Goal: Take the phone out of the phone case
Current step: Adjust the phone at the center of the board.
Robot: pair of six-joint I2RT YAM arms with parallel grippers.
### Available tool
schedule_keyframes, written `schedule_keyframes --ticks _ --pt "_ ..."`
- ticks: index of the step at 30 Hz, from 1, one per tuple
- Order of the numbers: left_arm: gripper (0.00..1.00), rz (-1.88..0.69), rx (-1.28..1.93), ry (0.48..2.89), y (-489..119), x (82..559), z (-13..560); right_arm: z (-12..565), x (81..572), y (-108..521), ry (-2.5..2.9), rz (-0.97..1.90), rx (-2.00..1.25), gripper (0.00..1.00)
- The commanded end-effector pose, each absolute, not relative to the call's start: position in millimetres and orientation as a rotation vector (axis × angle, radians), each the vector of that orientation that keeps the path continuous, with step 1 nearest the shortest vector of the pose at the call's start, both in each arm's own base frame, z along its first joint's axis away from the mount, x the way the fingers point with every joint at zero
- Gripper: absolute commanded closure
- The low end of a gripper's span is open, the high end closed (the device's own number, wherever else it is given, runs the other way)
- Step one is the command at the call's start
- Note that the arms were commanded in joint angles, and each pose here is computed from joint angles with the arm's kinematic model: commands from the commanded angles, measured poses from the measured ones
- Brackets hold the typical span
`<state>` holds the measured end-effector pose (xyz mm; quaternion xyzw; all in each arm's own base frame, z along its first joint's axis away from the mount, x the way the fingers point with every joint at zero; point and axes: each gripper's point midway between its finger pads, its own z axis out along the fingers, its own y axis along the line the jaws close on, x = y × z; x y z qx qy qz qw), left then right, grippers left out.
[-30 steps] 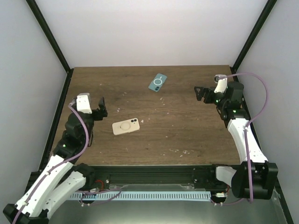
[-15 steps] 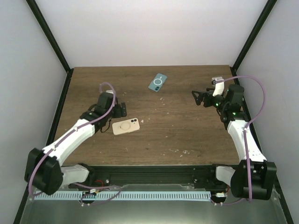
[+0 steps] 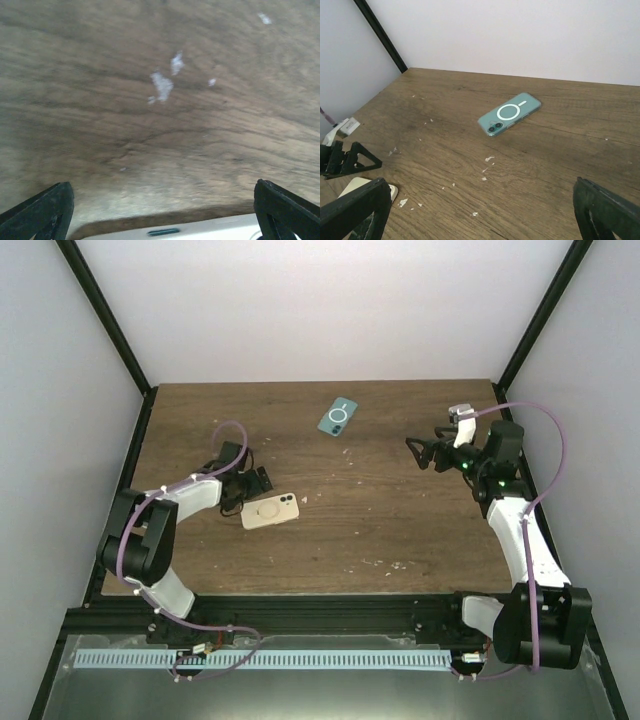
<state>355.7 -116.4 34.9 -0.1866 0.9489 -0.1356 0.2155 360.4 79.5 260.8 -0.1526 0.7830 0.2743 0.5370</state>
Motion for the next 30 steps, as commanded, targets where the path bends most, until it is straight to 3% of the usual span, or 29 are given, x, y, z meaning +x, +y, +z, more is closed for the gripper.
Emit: schedule_keyframes --ticks 1,12,26,30 --pt "0.00 -0.481 -0.501 2.608 -132 371 37 273 358 79 1.811 0.645 -0.403 0.00" --pt "0.04 -0.490 -0.311 2.763 -154 314 21 272 360 79 1.823 0.647 -0.409 0.00" --pt "0.00 -0.505 -0.134 2.843 -175 210 10 268 361 79 1.836 0.661 -0.408 0.00" --pt "0.00 -0.325 -0.006 2.876 -173 200 10 265 362 79 1.845 0.665 -0.405 0.00"
